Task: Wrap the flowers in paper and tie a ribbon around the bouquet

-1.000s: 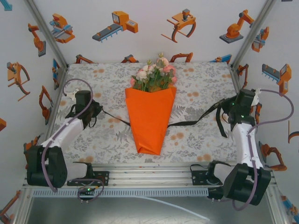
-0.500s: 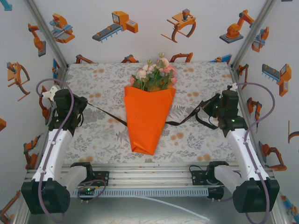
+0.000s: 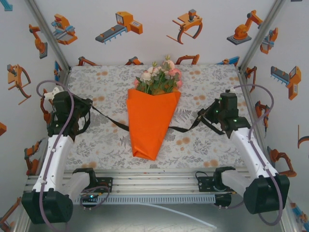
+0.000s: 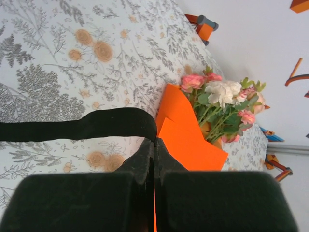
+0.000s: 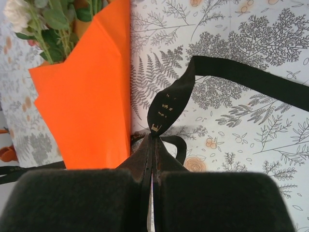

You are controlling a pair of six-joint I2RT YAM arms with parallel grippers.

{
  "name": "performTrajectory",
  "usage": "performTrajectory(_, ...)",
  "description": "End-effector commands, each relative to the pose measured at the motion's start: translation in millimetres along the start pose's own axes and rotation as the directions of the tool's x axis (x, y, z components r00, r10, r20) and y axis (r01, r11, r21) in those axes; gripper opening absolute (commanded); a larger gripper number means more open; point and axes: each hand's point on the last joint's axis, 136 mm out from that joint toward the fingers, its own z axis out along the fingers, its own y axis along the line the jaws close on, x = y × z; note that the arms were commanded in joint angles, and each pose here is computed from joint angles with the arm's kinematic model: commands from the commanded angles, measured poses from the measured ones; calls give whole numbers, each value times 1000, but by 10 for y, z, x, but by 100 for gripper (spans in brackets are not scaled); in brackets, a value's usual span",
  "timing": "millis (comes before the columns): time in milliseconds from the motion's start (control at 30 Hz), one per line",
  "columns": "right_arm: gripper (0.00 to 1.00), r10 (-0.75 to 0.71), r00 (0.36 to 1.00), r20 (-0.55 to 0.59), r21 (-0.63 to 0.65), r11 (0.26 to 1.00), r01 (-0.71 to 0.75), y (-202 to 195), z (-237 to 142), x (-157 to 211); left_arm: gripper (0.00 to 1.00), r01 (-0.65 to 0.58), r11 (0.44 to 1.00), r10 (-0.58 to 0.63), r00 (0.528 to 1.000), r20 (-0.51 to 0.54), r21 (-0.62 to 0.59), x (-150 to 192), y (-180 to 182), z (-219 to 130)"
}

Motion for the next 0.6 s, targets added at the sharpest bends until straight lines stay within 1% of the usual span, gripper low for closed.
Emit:
performTrajectory(0,0,11,998,64,90,996,-17,-102,5,-156,0,-80,997,80,997,3,22,-87,-197,-36)
performTrajectory(67,0,21,997,76,87,996,-27,-98,56,-183,0,-83,996,83,997,-1,-23,-77,-110,-22)
performTrajectory(133,0,34,998,54,58,998,-37,-50,130,-148,0,-78,997,79,997,7,-20,-90,-114,-43)
performTrajectory(233,0,47,998,30,64,997,-49,-105,224,-64,0,-79,997,79,997,28,19,-195,-269,-117)
performTrajectory(333,0,42,998,41,121,992,-47,-267,264,-20,0,-112,992,110,993,44,63,-296,-493,-184)
performTrajectory(400,0,37,998,53,138,989,-44,-311,261,-27,0,-126,990,124,991,43,58,-314,-551,-207)
performTrajectory(567,0,14,999,45,71,997,-17,-160,286,-57,0,-149,986,141,986,89,78,-414,-689,-354)
